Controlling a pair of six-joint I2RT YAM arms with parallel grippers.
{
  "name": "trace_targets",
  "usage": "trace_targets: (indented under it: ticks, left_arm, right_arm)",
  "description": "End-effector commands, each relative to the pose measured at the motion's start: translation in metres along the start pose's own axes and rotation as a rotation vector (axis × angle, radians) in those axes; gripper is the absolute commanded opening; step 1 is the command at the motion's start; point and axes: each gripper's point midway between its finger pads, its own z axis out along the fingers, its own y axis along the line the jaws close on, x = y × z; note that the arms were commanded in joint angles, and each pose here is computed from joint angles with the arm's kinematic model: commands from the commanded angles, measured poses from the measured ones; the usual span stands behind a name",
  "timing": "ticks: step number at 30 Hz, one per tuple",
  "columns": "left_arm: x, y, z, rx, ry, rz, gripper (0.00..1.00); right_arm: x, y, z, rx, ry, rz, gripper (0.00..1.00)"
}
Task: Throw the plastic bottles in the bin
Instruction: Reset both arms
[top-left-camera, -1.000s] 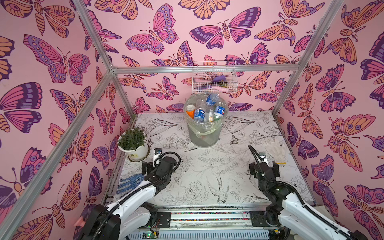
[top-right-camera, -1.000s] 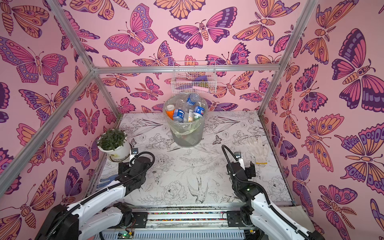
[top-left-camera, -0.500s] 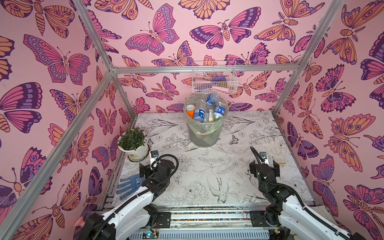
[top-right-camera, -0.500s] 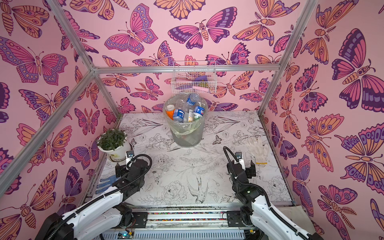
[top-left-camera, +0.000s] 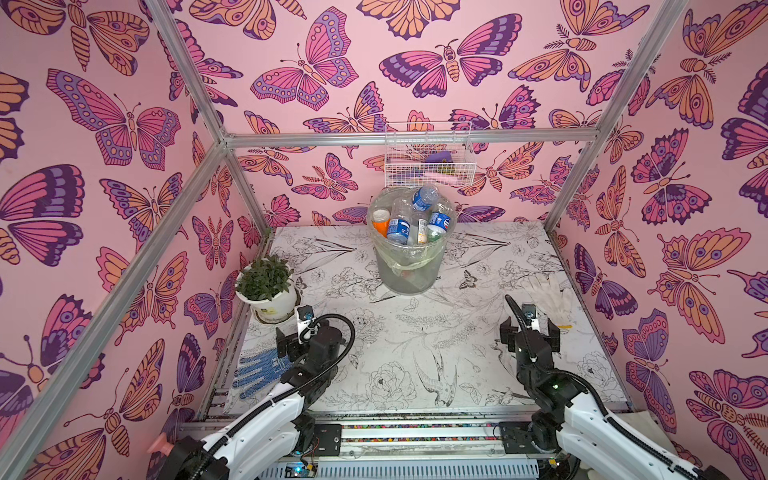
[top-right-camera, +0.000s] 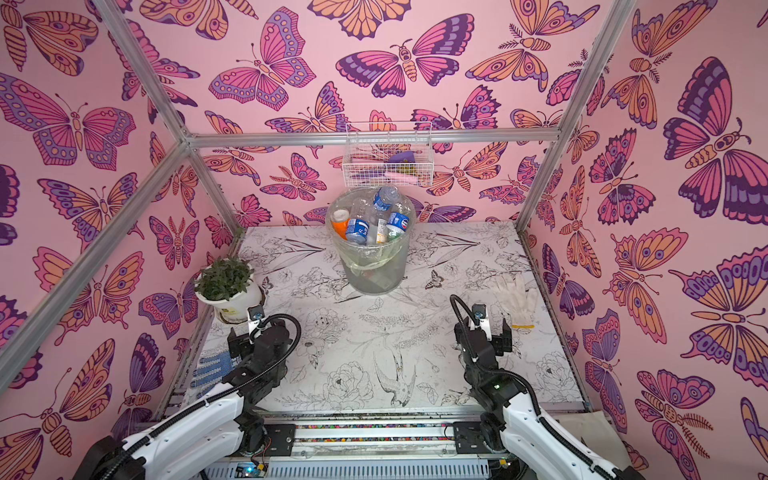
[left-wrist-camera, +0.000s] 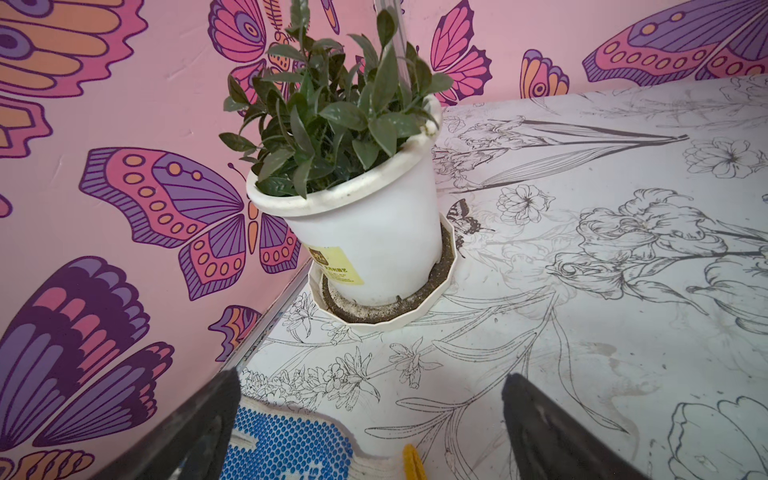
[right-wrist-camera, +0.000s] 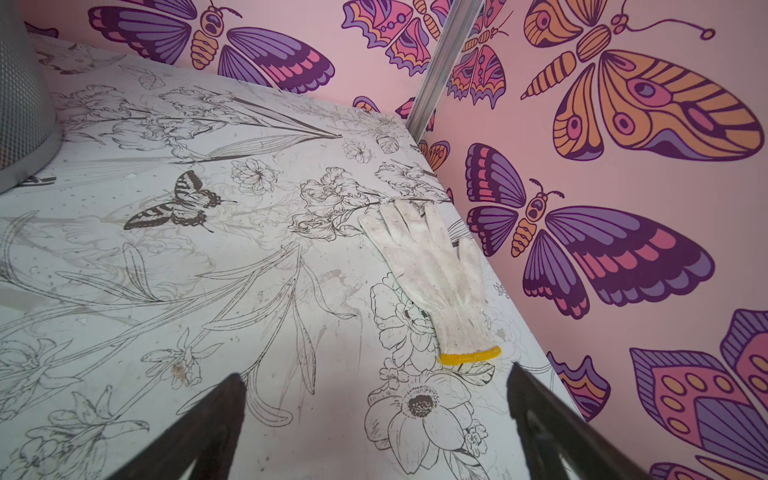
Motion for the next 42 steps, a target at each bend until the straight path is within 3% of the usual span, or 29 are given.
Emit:
trace_targets:
  ticks: [1, 42]
  left_arm:
    - [-0.004, 0.002, -0.001, -0.007, -0.035, -0.026, 1.00]
    - [-0.026, -0.038, 0.025, 0.041, -0.170, -0.027, 1.00]
  right_arm:
    - [-0.008, -0.005, 0.001, 0.036, -0.033, 0.022, 0.99]
    - [-0.022, 0.002, 0.043, 0.090, -0.070, 0.082, 0.99]
